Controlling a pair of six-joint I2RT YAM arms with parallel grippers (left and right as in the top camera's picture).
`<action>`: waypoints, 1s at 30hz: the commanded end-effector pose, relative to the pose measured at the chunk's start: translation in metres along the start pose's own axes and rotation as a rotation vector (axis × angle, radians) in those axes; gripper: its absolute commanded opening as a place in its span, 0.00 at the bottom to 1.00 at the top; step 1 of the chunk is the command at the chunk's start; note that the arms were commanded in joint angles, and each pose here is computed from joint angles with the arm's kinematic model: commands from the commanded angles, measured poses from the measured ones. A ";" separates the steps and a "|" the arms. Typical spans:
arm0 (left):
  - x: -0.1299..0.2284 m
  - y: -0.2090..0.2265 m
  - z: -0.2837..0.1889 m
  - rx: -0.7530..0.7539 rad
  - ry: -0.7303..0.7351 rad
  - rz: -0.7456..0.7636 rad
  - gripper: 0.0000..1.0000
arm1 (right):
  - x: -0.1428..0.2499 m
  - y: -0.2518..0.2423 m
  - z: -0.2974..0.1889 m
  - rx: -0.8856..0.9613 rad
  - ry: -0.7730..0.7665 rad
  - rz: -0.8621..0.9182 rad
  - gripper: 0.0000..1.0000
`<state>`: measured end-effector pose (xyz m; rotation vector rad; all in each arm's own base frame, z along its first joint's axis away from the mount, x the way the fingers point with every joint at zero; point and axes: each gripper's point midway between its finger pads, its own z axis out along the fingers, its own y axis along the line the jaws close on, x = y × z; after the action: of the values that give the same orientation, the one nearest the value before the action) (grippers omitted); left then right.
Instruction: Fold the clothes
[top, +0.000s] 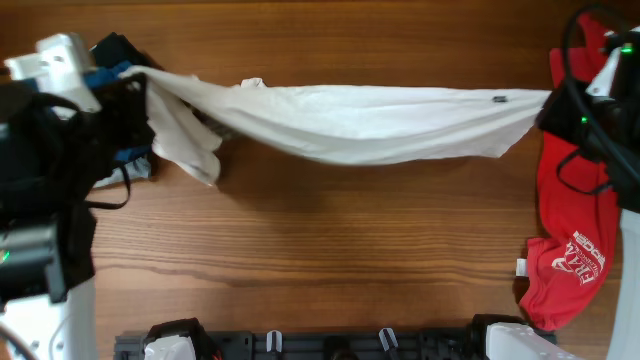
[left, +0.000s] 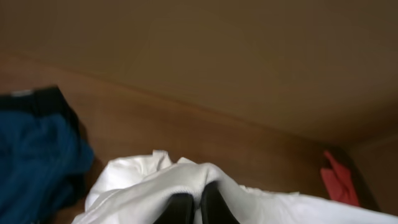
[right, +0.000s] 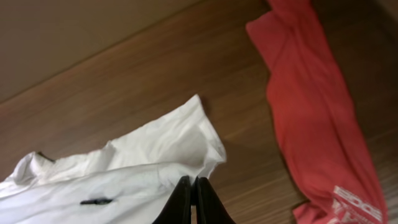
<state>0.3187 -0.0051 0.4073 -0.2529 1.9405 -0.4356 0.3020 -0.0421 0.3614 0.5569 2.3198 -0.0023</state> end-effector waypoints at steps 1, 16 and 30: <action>-0.047 -0.012 -0.039 -0.009 -0.150 0.019 0.04 | -0.022 -0.015 -0.031 0.044 -0.104 0.015 0.04; -0.087 -0.027 -0.104 -0.041 -0.335 0.037 0.04 | -0.064 -0.026 -0.114 0.026 -0.366 0.059 0.04; -0.051 0.014 0.021 -0.042 -0.001 -0.069 0.04 | -0.028 0.023 0.022 -0.118 0.129 -0.070 0.04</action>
<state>0.3552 0.0283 0.4368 -0.3720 1.9375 -0.4170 0.3416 -0.0584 0.3678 0.5737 2.4048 0.0011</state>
